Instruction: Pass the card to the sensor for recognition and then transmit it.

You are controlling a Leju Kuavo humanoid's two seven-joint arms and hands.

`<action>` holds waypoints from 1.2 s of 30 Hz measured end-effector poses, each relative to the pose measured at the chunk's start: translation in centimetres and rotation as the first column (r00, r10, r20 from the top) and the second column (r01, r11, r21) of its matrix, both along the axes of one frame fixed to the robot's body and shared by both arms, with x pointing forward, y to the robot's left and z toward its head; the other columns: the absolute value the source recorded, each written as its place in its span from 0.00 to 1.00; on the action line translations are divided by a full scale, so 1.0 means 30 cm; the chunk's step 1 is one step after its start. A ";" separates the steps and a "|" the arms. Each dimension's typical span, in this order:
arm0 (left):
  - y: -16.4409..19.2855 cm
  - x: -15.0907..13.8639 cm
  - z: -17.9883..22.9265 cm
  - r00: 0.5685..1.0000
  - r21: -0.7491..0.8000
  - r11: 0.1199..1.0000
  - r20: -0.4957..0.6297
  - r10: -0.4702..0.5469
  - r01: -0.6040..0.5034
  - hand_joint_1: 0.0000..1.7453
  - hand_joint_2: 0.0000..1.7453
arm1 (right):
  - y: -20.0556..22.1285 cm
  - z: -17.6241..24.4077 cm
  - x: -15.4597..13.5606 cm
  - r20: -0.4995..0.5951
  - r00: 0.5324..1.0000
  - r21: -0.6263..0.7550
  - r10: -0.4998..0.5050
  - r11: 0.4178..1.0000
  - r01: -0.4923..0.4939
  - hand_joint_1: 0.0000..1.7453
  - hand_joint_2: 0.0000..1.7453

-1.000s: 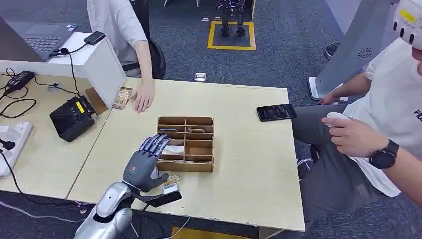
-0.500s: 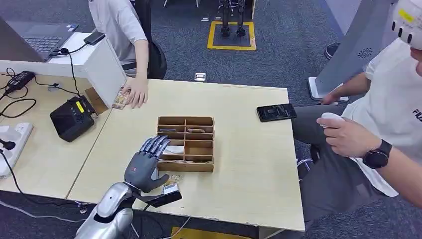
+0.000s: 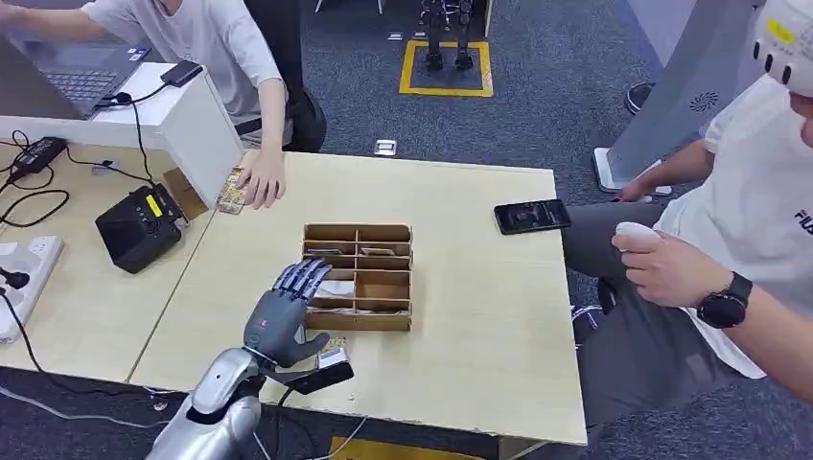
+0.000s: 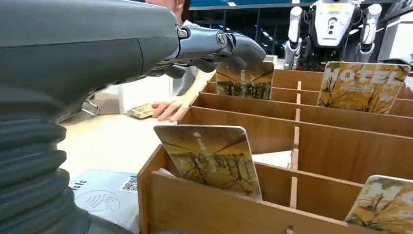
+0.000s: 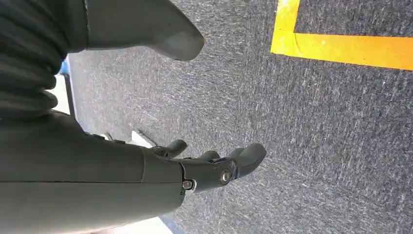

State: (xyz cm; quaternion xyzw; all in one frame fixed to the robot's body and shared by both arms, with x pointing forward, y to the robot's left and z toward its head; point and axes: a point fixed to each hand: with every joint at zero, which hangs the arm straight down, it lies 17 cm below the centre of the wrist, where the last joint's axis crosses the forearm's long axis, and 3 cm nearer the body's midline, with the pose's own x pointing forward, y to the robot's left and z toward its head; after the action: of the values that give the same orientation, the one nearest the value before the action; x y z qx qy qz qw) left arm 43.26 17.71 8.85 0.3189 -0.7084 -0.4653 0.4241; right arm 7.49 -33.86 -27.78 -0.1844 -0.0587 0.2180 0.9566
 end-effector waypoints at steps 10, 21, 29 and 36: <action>0.008 0.002 -0.023 1.000 0.004 1.000 -0.017 0.005 -0.005 1.00 1.00 | 0.000 0.000 0.001 0.000 1.000 -0.002 0.009 1.000 -0.009 0.00 1.00; 0.009 0.005 -0.021 1.000 -0.005 1.000 -0.019 0.006 -0.006 1.00 1.00 | -0.002 0.000 -0.001 -0.001 1.000 -0.002 0.001 1.000 -0.001 0.00 1.00; 0.015 0.022 0.004 0.999 -0.078 0.997 -0.046 -0.023 0.019 1.00 1.00 | -0.003 0.000 -0.002 -0.002 1.000 -0.001 -0.002 1.000 0.002 0.00 1.00; 0.199 0.277 0.527 0.995 -0.154 0.987 0.097 -0.036 0.050 1.00 1.00 | -0.002 0.000 0.003 0.004 1.000 0.001 0.008 1.000 -0.008 0.00 1.00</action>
State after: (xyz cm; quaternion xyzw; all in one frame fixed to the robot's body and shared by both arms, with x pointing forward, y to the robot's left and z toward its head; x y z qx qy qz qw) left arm 51.57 23.69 24.66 0.2908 -0.7687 -0.4018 0.4039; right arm 7.58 -33.92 -27.77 -0.1841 -0.0612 0.2215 0.9557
